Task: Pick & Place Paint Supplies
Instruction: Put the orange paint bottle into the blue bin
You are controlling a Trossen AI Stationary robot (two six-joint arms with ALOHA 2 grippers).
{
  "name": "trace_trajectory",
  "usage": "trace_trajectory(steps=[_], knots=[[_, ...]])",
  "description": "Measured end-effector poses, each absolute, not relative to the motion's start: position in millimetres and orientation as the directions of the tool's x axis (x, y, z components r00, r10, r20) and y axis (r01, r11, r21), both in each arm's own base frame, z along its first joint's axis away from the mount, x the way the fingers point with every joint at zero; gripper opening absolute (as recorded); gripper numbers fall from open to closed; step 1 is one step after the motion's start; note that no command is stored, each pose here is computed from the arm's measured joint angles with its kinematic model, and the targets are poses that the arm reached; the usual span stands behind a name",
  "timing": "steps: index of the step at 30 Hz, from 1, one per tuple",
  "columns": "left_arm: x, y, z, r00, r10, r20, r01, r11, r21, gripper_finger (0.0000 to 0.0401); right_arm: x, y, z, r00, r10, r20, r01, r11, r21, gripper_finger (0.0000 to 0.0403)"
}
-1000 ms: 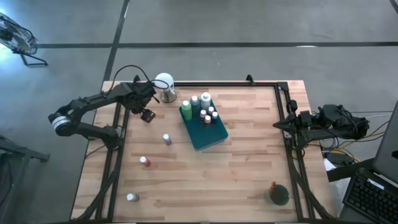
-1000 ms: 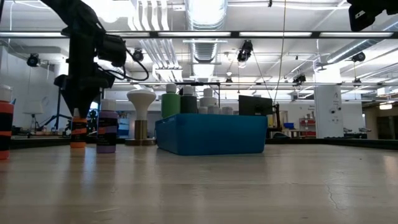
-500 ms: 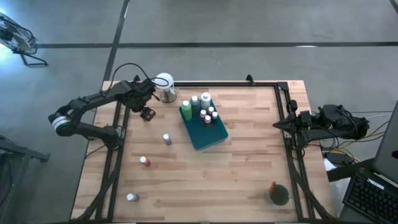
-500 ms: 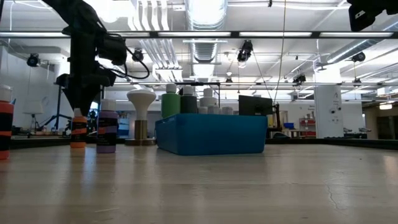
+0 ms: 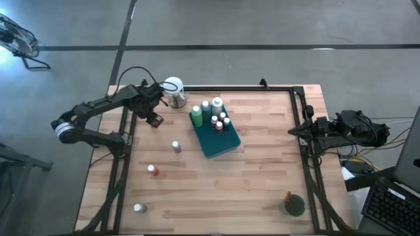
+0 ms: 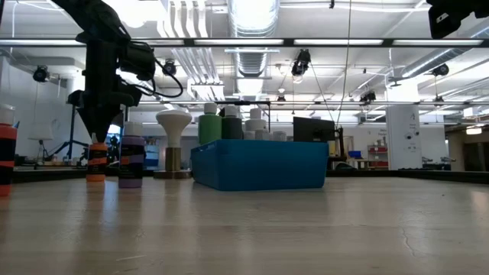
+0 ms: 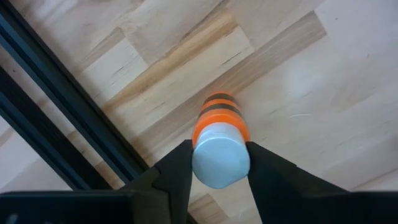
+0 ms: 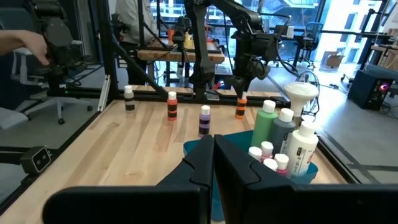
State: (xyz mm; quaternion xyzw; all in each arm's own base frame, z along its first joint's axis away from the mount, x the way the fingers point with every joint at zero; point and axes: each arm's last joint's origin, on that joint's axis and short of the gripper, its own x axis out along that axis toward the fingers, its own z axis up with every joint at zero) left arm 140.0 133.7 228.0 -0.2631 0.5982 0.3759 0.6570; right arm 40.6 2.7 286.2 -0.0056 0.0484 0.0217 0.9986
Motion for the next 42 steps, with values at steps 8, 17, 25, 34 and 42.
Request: trace_trajectory(steps=[8, 17, 25, 34, 42], knots=[[141, 135, 228, 0.015, 0.191, -0.982, -0.799, 0.592, 0.103, 0.0129, 41, 3, 286, 0.994, 0.043, -0.097, -0.044, 0.999, -0.009, 0.0008], [141, 135, 242, 0.009, 0.178, -0.984, -0.785, 0.611, 0.103, 0.0126, 41, 3, 286, 0.994, 0.043, -0.097, -0.044, 0.999, -0.009, 0.0008], [145, 134, 265, 0.026, 0.194, -0.981, -0.778, 0.620, 0.102, 0.0125, 41, 3, 286, 0.994, 0.043, -0.097, -0.044, 0.999, -0.009, 0.0008], [154, 128, 290, 0.082, 0.217, -0.973, -0.766, 0.638, 0.078, 0.0125, 41, 3, 286, 0.994, 0.043, -0.097, -0.044, 0.999, -0.009, 0.0008], [168, 113, 313, 0.161, 0.220, -0.962, -0.716, 0.697, 0.039, 0.0125, 41, 3, 286, 0.994, 0.043, -0.097, -0.044, 0.999, -0.009, 0.0008]])
